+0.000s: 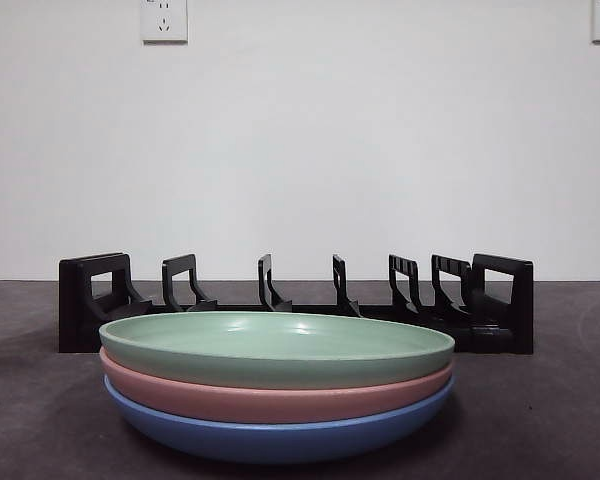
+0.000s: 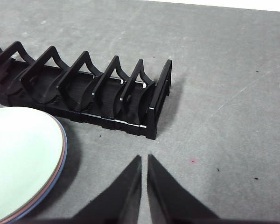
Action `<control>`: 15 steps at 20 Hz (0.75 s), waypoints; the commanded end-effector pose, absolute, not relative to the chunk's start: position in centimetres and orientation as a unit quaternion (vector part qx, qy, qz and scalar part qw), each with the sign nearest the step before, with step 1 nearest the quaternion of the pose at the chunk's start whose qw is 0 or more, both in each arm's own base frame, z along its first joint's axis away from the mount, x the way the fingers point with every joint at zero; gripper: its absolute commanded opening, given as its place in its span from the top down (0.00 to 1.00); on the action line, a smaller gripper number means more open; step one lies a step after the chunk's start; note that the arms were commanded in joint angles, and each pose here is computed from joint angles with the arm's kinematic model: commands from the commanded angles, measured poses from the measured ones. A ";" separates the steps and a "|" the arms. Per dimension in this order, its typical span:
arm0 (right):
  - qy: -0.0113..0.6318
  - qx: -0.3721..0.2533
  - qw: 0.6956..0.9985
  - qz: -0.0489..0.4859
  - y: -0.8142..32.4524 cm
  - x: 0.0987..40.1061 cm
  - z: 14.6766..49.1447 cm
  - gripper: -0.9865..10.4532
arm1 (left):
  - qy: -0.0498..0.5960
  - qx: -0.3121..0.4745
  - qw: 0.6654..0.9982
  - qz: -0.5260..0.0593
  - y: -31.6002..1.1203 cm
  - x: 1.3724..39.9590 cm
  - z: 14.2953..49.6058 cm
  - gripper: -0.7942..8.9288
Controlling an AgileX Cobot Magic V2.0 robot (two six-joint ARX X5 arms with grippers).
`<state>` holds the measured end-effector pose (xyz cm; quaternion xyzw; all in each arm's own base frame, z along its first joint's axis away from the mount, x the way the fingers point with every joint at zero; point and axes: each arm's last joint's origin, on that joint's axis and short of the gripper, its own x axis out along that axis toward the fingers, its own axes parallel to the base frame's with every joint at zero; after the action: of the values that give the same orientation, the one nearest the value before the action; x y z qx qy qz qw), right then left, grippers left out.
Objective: Place the plate
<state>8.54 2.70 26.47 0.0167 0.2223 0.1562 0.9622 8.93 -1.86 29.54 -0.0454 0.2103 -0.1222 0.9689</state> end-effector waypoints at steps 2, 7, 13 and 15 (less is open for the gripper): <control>0.217 0.025 0.963 0.157 2.7 8.6 26.7 0.90 | -0.008 0.058 0.994 -0.088 -1.4 9.8 25.7 0.91; 0.216 0.025 0.963 0.157 2.7 8.6 26.7 0.90 | -0.012 0.025 1.000 -0.001 -0.1 9.3 18.1 0.91; 0.215 0.025 0.964 0.157 2.7 8.6 26.7 0.90 | 0.067 0.007 0.998 0.008 0.1 9.6 15.4 0.91; 0.215 0.025 0.964 0.157 2.7 8.6 26.7 0.90 | 0.081 0.008 0.997 0.008 0.1 9.6 15.1 0.91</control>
<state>8.54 2.70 26.51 0.0177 0.2206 0.1560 0.9626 9.49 0.07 15.72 0.0133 0.0743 0.0095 0.9971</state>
